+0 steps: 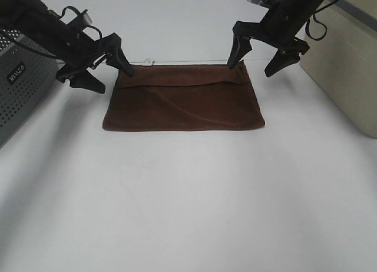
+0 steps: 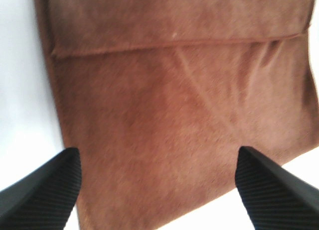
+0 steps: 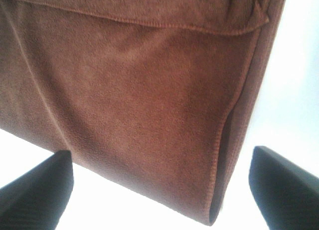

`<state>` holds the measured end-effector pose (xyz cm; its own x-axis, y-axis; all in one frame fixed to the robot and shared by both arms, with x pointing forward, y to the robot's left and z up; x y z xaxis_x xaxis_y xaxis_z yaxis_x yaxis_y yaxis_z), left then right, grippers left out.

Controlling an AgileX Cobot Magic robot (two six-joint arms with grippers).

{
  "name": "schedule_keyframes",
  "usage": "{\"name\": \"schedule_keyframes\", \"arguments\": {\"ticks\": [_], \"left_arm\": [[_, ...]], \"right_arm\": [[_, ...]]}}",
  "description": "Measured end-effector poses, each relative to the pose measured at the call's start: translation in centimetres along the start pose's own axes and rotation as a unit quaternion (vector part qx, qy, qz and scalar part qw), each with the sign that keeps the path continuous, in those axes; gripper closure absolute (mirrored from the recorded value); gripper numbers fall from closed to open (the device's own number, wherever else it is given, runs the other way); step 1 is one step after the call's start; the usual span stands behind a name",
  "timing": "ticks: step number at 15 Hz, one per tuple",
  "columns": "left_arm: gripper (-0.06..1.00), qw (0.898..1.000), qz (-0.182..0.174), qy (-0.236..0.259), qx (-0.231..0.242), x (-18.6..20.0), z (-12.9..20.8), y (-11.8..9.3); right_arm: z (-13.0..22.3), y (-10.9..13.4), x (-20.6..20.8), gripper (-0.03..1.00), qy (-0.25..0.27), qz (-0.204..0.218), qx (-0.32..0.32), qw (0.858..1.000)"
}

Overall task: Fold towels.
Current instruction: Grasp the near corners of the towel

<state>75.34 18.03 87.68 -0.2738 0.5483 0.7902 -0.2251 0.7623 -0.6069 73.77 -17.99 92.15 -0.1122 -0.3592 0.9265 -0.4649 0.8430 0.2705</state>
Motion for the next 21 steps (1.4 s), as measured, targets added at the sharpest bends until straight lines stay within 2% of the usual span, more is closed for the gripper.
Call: {"name": "schedule_keyframes", "arguments": {"ticks": [2, 4, 7, 9, 12, 14, 17, 21], "left_arm": [[0.15, 1.0, -0.019, -0.001, 0.01, 1.4, 1.2, 0.2], [0.15, 0.999, -0.046, 0.007, 0.014, 2.0, 2.6, 1.3], [0.15, 0.996, -0.087, 0.024, 0.007, 1.1, 3.7, 3.6], [0.15, 0.996, -0.087, 0.01, 0.004, 1.0, 3.4, 3.5], [0.15, 0.997, -0.083, -0.009, -0.004, 0.6, 3.2, 2.7], [0.15, 0.996, -0.085, 0.0, -0.006, -0.7, 3.8, 2.7], [0.15, 0.997, -0.08, 0.014, 0.018, -2.7, 4.4, 3.3], [0.25, 0.997, -0.058, 0.021, 0.036, -3.9, 4.9, 2.5]], "right_arm": [[0.7, -0.6, 0.0, 0.08, 0.008, -0.002, -0.025, 1.0], [3.0, -1.6, -0.6, 0.11, 0.04, -0.014, -0.056, 0.998], [6.3, -2.2, -1.7, 0.15, 0.079, -0.056, -0.101, 0.99], [6.8, -1.9, -2.3, 0.16, 0.079, -0.075, -0.101, 0.989], [6.2, -2.2, -2.5, 0.16, 0.054, -0.068, -0.095, 0.992], [5.9, -1.9, -2.7, 0.16, 0.044, -0.08, -0.092, 0.992], [6.1, -2.3, -4.7, 0.18, 0.047, -0.094, -0.096, 0.99], [6.1, -2.7, -5.8, 0.24, 0.043, -0.094, -0.1, 0.99]]}}
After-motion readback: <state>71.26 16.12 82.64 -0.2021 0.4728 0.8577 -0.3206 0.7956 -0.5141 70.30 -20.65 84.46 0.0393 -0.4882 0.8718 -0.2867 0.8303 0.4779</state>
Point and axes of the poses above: a point on each arm's last joint axis where the gripper is mounted, x pointing back along that axis away from the gripper, y along the wrist's bending axis when the last joint is at zero, z = x × y, the point moved 5 cm from there along -x, pointing out along that axis toward the gripper, and after that the axes turned 15 degrees about x, right-handed, at the moved point
